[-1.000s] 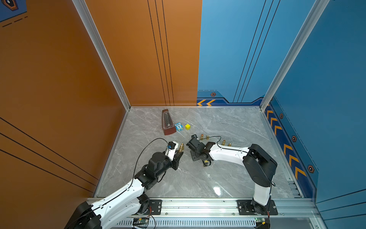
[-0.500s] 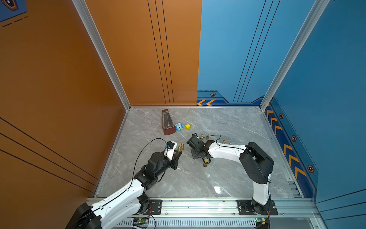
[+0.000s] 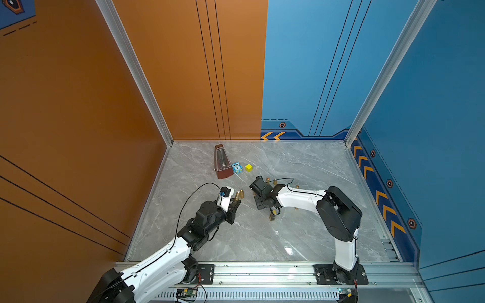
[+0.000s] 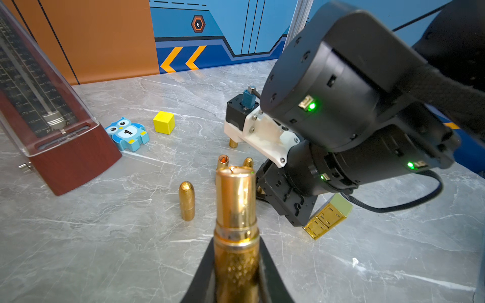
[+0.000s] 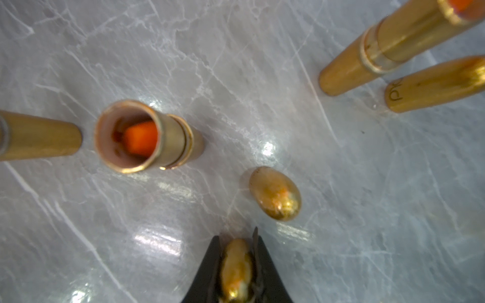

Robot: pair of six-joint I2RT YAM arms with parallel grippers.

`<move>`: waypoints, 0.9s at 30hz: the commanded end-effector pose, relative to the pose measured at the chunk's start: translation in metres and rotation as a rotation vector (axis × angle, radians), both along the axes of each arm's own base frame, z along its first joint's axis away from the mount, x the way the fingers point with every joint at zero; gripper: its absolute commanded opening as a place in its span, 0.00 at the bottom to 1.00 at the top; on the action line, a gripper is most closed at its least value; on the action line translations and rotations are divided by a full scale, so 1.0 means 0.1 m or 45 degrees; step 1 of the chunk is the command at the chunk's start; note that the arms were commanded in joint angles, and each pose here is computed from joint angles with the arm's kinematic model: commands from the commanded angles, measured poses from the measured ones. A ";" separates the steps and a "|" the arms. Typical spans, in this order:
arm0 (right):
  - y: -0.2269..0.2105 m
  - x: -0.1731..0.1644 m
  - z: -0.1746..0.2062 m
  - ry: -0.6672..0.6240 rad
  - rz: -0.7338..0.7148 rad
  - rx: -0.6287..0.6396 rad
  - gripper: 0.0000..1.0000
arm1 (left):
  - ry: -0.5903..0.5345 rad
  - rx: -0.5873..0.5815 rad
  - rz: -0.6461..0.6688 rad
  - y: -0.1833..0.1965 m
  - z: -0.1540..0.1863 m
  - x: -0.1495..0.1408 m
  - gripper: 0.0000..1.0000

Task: Open the lipstick cap
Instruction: Place the cover at the center of the board.

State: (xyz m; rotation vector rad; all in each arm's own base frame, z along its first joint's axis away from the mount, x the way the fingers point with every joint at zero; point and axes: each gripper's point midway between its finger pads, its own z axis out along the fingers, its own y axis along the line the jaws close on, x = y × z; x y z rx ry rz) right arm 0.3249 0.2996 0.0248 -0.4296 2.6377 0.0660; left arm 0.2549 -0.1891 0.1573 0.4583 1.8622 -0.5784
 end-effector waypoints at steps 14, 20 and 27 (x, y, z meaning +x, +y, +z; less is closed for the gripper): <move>-0.07 -0.02 -0.11 0.054 0.004 -0.015 0.28 | 0.008 -0.008 0.023 0.02 0.03 0.05 0.00; -0.06 -0.02 -0.07 0.057 0.006 -0.003 0.31 | 0.007 -0.008 0.019 0.01 0.04 0.05 0.00; -0.09 0.01 0.25 0.014 -0.004 0.034 0.40 | -0.002 -0.008 0.015 0.02 0.05 0.05 0.00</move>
